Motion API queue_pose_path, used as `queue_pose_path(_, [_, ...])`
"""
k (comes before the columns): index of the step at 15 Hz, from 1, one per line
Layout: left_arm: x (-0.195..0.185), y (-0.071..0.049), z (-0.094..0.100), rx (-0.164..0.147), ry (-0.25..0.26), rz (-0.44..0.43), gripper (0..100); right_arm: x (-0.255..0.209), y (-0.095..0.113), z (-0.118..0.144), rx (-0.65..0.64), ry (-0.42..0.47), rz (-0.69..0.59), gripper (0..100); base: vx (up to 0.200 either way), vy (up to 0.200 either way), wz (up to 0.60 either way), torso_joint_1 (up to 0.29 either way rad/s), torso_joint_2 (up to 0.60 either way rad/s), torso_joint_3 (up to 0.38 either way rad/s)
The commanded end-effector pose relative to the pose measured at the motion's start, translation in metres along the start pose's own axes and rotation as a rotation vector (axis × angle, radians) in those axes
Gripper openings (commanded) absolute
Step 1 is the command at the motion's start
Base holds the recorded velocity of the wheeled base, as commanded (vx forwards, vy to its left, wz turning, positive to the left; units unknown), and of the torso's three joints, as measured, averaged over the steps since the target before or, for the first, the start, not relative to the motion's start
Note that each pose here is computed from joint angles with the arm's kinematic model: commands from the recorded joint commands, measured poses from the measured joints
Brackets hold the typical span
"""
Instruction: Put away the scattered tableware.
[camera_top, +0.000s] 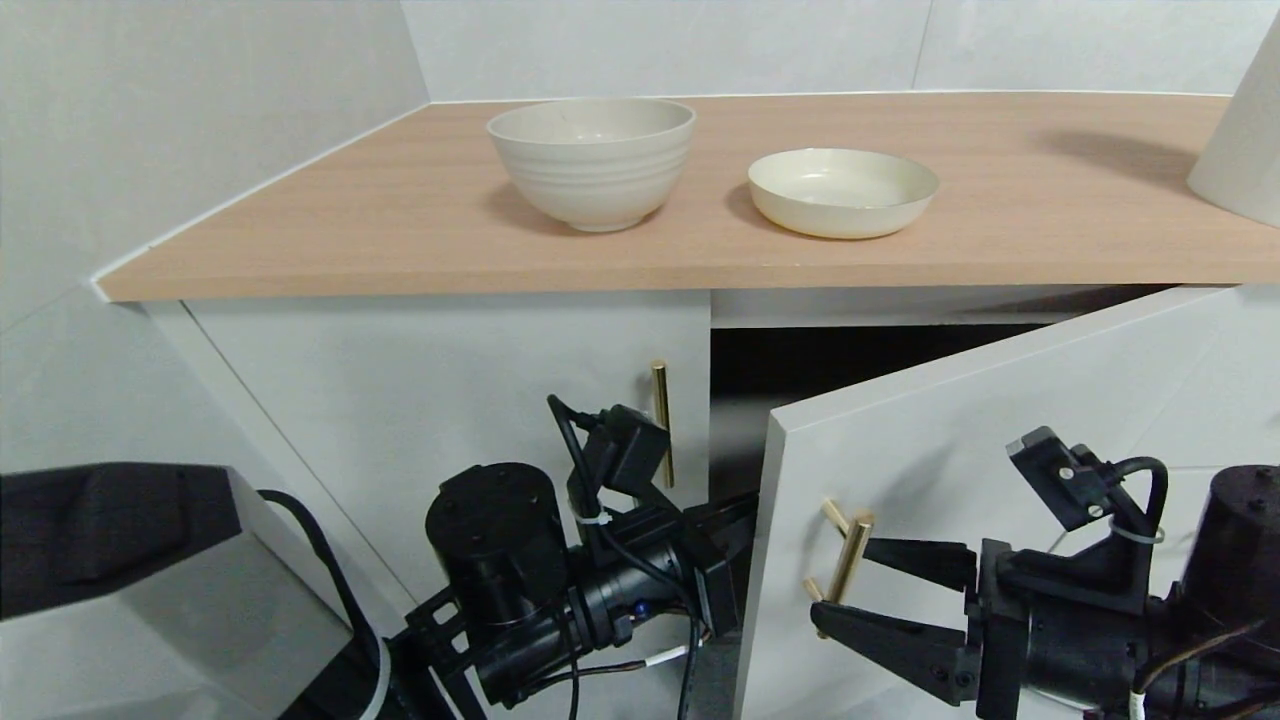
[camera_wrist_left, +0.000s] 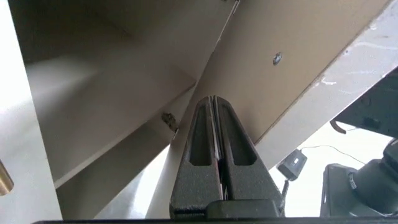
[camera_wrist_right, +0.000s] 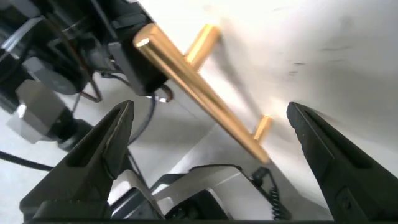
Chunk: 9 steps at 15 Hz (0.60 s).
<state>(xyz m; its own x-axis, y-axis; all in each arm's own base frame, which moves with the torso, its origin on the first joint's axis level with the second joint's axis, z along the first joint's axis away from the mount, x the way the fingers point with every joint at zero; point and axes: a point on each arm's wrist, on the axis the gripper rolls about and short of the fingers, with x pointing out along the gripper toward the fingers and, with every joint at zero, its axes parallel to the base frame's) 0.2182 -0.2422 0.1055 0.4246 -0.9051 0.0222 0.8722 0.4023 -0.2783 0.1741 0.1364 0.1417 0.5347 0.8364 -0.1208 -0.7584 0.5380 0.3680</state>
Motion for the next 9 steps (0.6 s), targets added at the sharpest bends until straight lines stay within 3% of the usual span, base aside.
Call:
queue_pose_path(1, [0.001,-0.001,0.0,0.0,0.004,-0.016,0,-0.008,0.002,0.012,-0.006,-0.015,-0.029,100,0.0,0.0,0.0,0.0,0.0,0.0])
queue_pose_path(5, [0.006,-0.001,0.003,0.0,0.003,-0.018,0,-0.052,0.032,0.042,-0.085,0.091,-0.059,100,0.0,0.0,0.0,0.0,0.0,0.0])
queue_pose_path(9, [0.013,-0.002,0.008,-0.003,0.015,-0.023,0,-0.086,0.052,0.057,-0.099,0.087,-0.049,100,0.0,0.0,0.0,0.0,0.0,0.0])
